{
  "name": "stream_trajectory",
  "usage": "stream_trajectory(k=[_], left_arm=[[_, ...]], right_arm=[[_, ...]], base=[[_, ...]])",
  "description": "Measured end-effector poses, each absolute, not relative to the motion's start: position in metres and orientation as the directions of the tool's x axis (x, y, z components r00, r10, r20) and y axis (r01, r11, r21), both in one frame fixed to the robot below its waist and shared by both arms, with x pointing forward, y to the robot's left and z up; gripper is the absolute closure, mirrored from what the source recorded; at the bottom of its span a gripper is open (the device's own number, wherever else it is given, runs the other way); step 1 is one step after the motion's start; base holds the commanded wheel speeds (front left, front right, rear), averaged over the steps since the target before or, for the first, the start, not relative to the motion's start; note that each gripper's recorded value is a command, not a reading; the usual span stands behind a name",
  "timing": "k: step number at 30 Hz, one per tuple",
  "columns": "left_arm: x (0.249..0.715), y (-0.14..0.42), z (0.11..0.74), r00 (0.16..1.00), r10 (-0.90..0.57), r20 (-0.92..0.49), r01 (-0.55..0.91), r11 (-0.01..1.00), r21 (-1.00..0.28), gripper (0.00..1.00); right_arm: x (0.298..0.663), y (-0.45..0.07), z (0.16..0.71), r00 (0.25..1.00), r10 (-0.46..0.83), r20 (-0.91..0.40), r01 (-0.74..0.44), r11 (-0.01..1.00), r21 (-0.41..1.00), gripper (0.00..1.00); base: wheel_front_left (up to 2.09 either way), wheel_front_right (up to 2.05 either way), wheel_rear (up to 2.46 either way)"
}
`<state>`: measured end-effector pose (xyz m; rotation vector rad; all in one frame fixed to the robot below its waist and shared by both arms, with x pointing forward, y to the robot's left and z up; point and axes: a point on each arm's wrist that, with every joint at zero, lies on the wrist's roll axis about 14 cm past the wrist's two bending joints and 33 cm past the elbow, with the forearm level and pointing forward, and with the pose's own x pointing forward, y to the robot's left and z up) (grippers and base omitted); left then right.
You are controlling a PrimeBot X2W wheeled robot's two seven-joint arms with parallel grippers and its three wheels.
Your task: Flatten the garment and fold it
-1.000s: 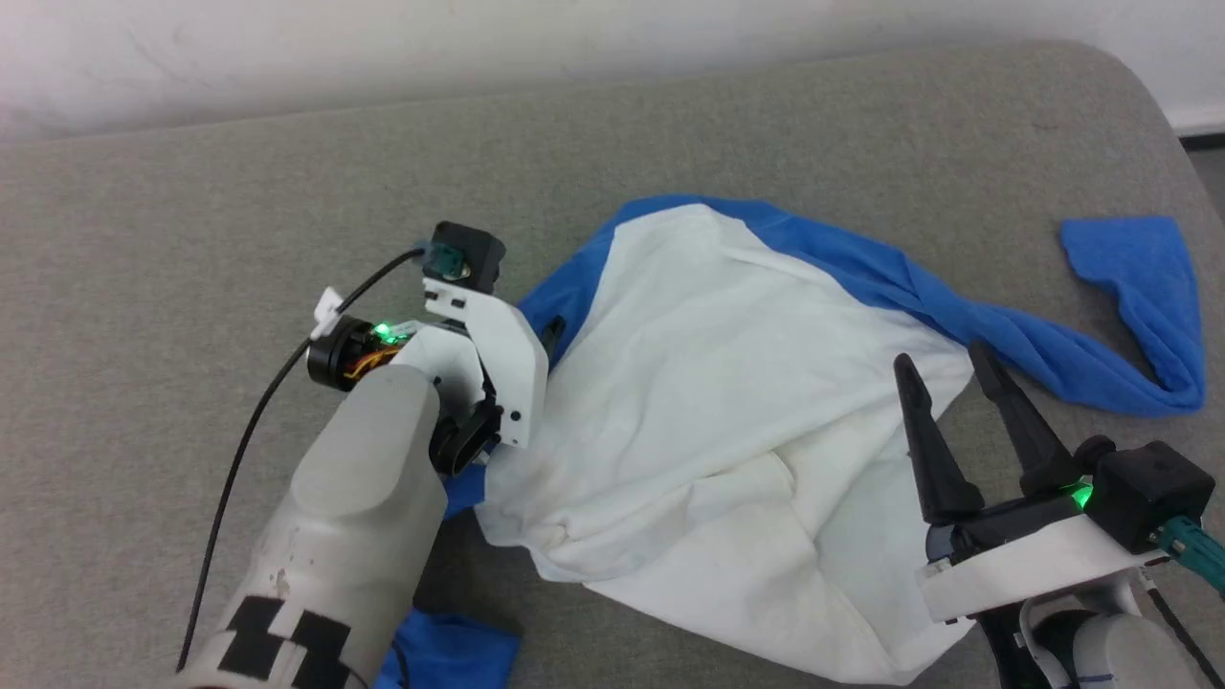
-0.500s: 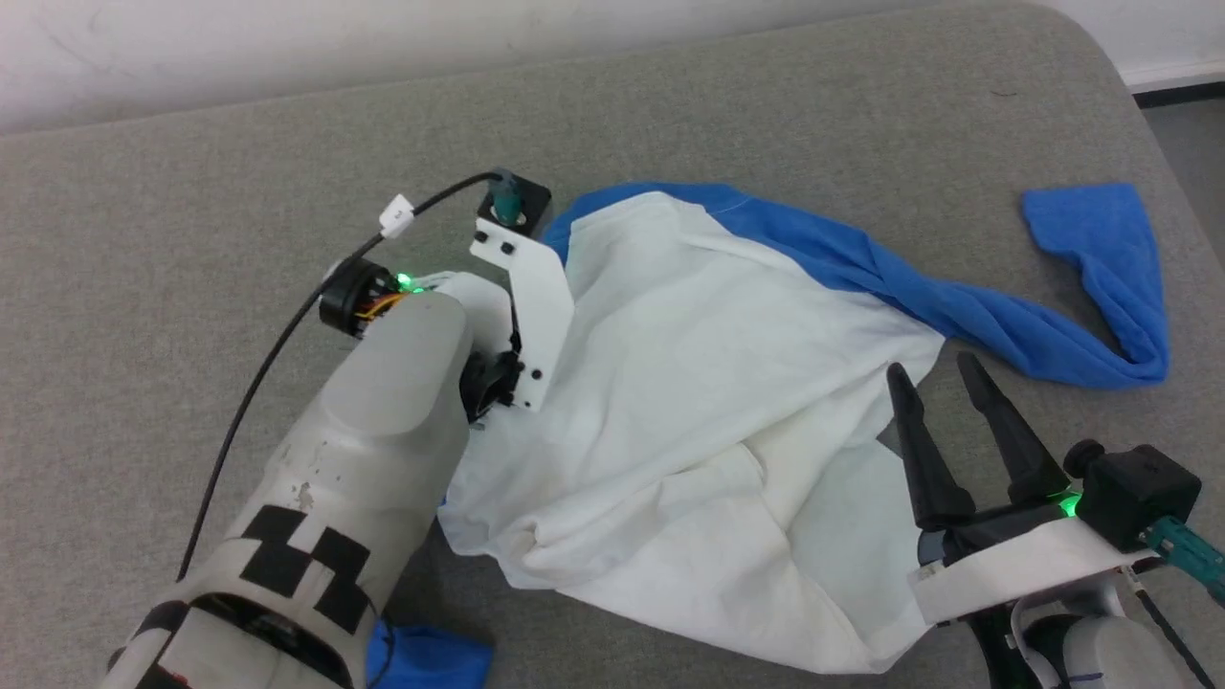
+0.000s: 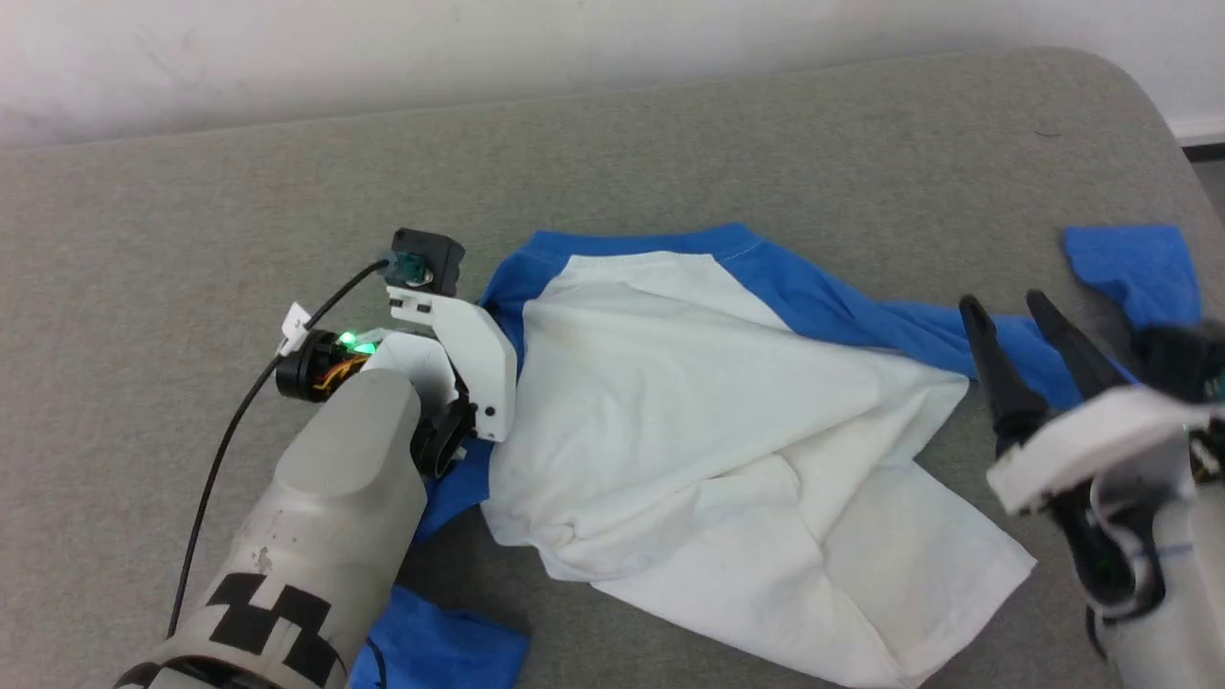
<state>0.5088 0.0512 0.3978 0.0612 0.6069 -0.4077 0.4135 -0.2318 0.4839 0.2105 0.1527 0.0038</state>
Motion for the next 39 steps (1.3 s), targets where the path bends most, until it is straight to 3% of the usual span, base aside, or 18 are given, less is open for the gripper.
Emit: stream_trajectory(k=[4, 12, 19, 21, 22, 23, 25, 29, 31, 39], left_arm=[[0.512, 0.058, 0.410, 0.781, -0.353, -0.515, 0.375, 0.925, -0.066, 1.00], [0.523, 0.051, 0.424, 0.803, -0.389, -0.451, 0.393, 0.915, -0.091, 1.00], [0.529, 0.059, 0.411, 0.806, -0.379, -0.454, 0.376, 0.921, -0.102, 1.00], [0.529, 0.060, 0.407, 0.806, -0.378, -0.456, 0.373, 0.922, -0.104, 1.00], [0.529, 0.061, 0.406, 0.806, -0.377, -0.456, 0.372, 0.922, -0.106, 1.00], [0.529, 0.062, 0.404, 0.805, -0.376, -0.459, 0.370, 0.923, -0.106, 1.00], [0.528, 0.064, 0.401, 0.804, -0.372, -0.464, 0.367, 0.924, -0.105, 1.00], [0.528, 0.066, 0.399, 0.805, -0.371, -0.464, 0.365, 0.925, -0.105, 1.00], [0.529, 0.067, 0.402, 0.809, -0.372, -0.454, 0.365, 0.925, -0.107, 1.00], [0.542, 0.084, 0.452, 0.880, -0.360, -0.309, 0.359, 0.931, -0.062, 1.00]], right_arm=[[0.451, -0.225, 0.475, 0.955, 0.107, -0.277, -0.048, 0.976, 0.211, 0.00], [0.495, -0.178, 0.440, 0.763, 0.290, -0.578, -0.254, 0.956, 0.144, 0.00], [0.492, -0.168, 0.381, 0.549, 0.273, -0.790, -0.315, 0.943, 0.107, 0.00], [0.496, -0.168, 0.374, 0.517, 0.264, -0.814, -0.320, 0.942, 0.102, 0.00], [0.498, -0.168, 0.371, 0.499, 0.258, -0.827, -0.321, 0.942, 0.101, 0.20], [0.498, -0.167, 0.368, 0.479, 0.254, -0.840, -0.321, 0.941, 0.102, 0.58], [0.501, -0.166, 0.365, 0.454, 0.252, -0.855, -0.317, 0.942, 0.109, 1.00], [0.501, -0.160, 0.361, 0.413, 0.263, -0.872, -0.317, 0.939, 0.133, 1.00], [0.503, -0.160, 0.364, 0.438, 0.267, -0.859, -0.320, 0.939, 0.129, 1.00], [0.534, -0.155, 0.428, 0.728, 0.333, -0.599, -0.344, 0.934, 0.101, 1.00]], base=[[0.00, 0.00, 0.00], [0.00, 0.00, 0.00], [0.00, 0.00, 0.00], [0.00, 0.00, 0.00], [0.00, 0.00, 0.00], [0.00, 0.00, 0.00], [0.00, 0.00, 0.00], [0.00, 0.00, 0.00], [0.00, 0.00, 0.00], [0.00, 0.00, 0.00]])
